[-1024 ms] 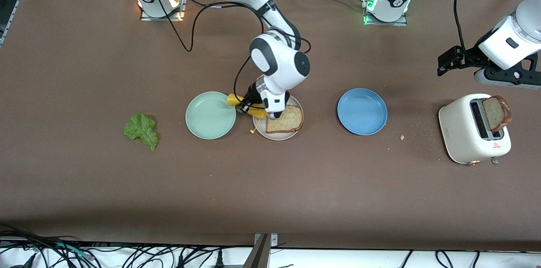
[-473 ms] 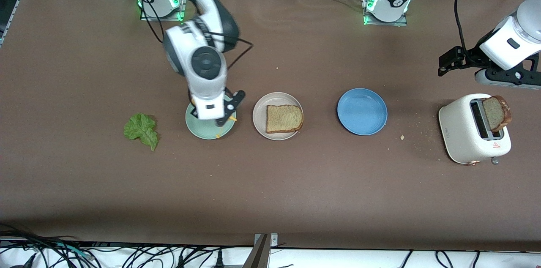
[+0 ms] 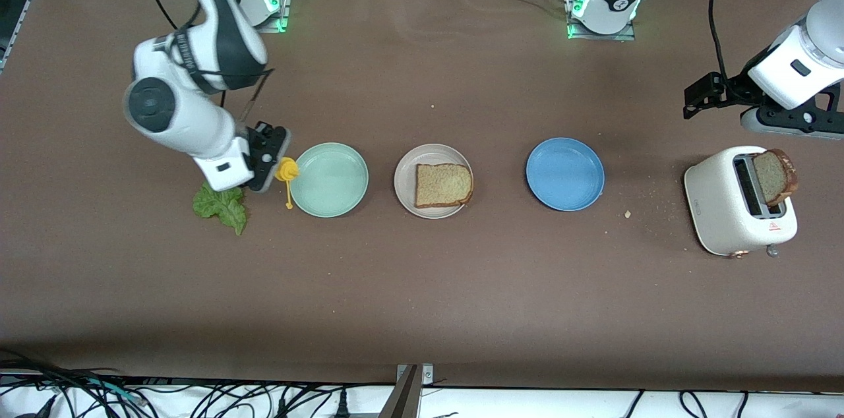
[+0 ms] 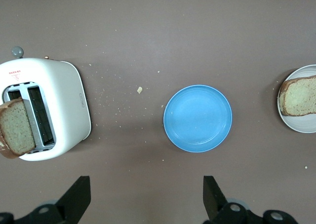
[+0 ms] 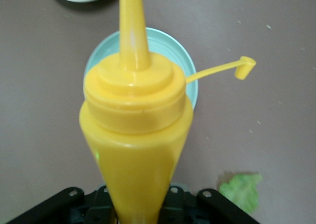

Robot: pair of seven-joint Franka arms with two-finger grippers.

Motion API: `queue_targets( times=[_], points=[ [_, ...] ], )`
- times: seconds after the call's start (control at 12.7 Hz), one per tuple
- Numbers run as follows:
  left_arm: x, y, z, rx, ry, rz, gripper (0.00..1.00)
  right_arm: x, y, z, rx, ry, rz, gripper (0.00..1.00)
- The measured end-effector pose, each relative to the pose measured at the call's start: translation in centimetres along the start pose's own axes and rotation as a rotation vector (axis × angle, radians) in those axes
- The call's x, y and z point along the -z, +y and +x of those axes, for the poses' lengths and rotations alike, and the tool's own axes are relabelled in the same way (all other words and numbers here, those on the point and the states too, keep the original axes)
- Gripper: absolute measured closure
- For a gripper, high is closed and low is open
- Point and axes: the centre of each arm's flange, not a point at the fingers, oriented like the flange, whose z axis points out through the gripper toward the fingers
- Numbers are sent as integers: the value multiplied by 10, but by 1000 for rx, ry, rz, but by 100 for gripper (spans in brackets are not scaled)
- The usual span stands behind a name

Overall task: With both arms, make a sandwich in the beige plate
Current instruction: 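Carry the mustard bottle back beside the lettuce with the right gripper, then set down the mustard bottle and open the right gripper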

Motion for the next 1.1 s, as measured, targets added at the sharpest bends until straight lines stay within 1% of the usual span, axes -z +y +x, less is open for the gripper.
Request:
queue_targets(
  times=[0.16, 0.32, 0.39, 0.63, 0.87, 0.95, 1.1],
  points=[
    [0, 1, 0, -1, 0, 0, 0, -11, 21, -45, 64, 135, 59, 77],
    [0, 1, 0, -2, 0, 0, 0, -24, 36, -84, 114, 239, 92, 77],
    [0, 1, 0, -2, 0, 0, 0, -30, 41, -96, 142, 291, 100, 77],
    [0, 2, 0, -4, 0, 0, 0, -64, 52, -112, 234, 463, 122, 77],
    [0, 3, 0, -5, 0, 0, 0, -137, 59, -123, 293, 636, 142, 77],
    [0, 3, 0, -7, 0, 0, 0, -164, 61, -129, 305, 676, 144, 77],
    [0, 3, 0, -7, 0, 0, 0, -201, 62, -141, 315, 725, 153, 78]
  ],
)
